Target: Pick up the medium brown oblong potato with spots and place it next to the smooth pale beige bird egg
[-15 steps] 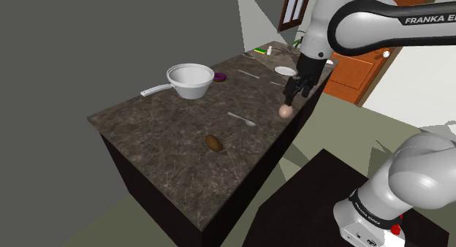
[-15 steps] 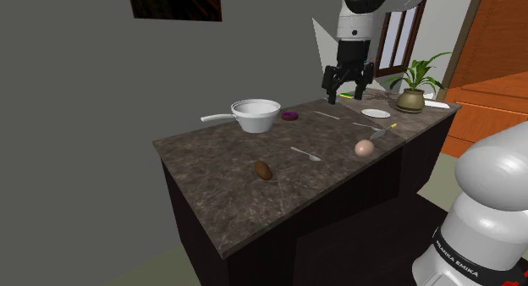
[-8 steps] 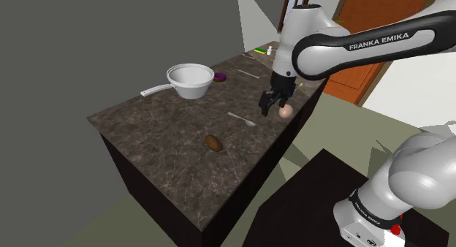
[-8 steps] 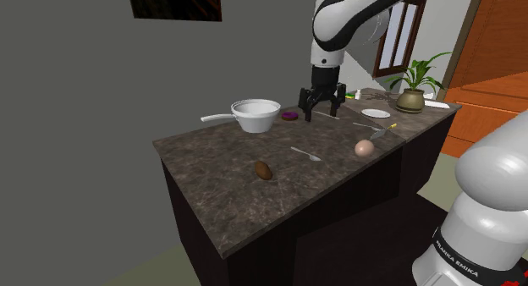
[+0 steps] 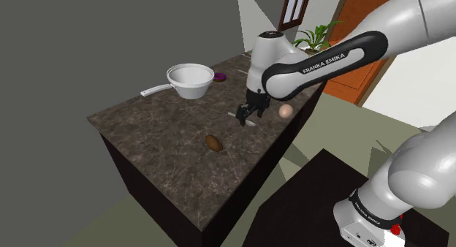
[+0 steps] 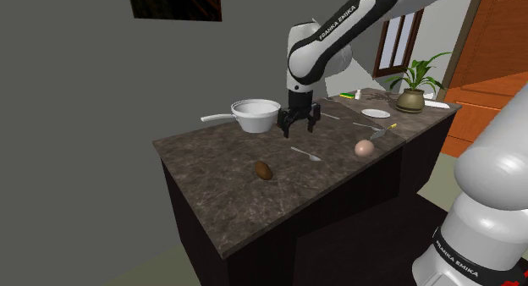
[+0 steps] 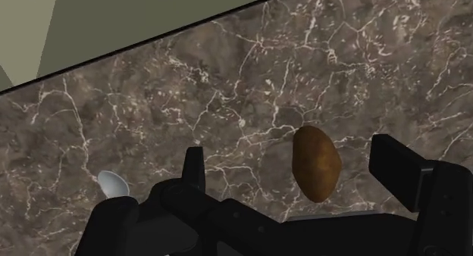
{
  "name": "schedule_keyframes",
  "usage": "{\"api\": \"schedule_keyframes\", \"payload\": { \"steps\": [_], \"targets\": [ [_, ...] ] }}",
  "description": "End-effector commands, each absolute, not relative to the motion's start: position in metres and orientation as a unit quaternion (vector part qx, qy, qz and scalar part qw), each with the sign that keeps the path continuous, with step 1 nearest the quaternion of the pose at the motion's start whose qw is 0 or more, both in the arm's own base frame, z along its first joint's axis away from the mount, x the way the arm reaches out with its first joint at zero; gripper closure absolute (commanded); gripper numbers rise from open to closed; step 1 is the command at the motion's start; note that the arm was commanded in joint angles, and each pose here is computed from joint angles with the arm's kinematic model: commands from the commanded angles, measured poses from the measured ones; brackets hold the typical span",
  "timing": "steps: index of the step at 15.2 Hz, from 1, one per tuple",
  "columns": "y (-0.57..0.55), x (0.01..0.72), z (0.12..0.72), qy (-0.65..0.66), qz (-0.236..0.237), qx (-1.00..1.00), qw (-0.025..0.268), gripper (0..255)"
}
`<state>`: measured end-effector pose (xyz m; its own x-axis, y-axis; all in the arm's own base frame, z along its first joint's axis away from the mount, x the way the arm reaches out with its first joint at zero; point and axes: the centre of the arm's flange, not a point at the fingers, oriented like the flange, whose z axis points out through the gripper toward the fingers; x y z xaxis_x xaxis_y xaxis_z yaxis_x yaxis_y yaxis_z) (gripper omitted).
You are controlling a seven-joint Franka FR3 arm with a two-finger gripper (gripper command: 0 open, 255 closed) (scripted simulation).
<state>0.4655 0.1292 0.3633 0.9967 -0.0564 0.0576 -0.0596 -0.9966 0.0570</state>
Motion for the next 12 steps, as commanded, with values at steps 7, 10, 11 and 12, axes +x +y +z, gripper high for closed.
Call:
{"api": "schedule_keyframes", "payload": {
  "steps": [7,10,11,12],
  "targets": [
    [0.165,0.526,0.282,-0.031,0.037,0.998,0.034,0],
    [0.179,0.549,0.253,-0.032,0.041,0.998,0.036,0],
    [0.184,0.557,0.243,-0.033,0.042,0.998,0.037,0],
    [0.188,0.564,0.234,-0.033,0.043,0.998,0.038,0]
  ]
}}
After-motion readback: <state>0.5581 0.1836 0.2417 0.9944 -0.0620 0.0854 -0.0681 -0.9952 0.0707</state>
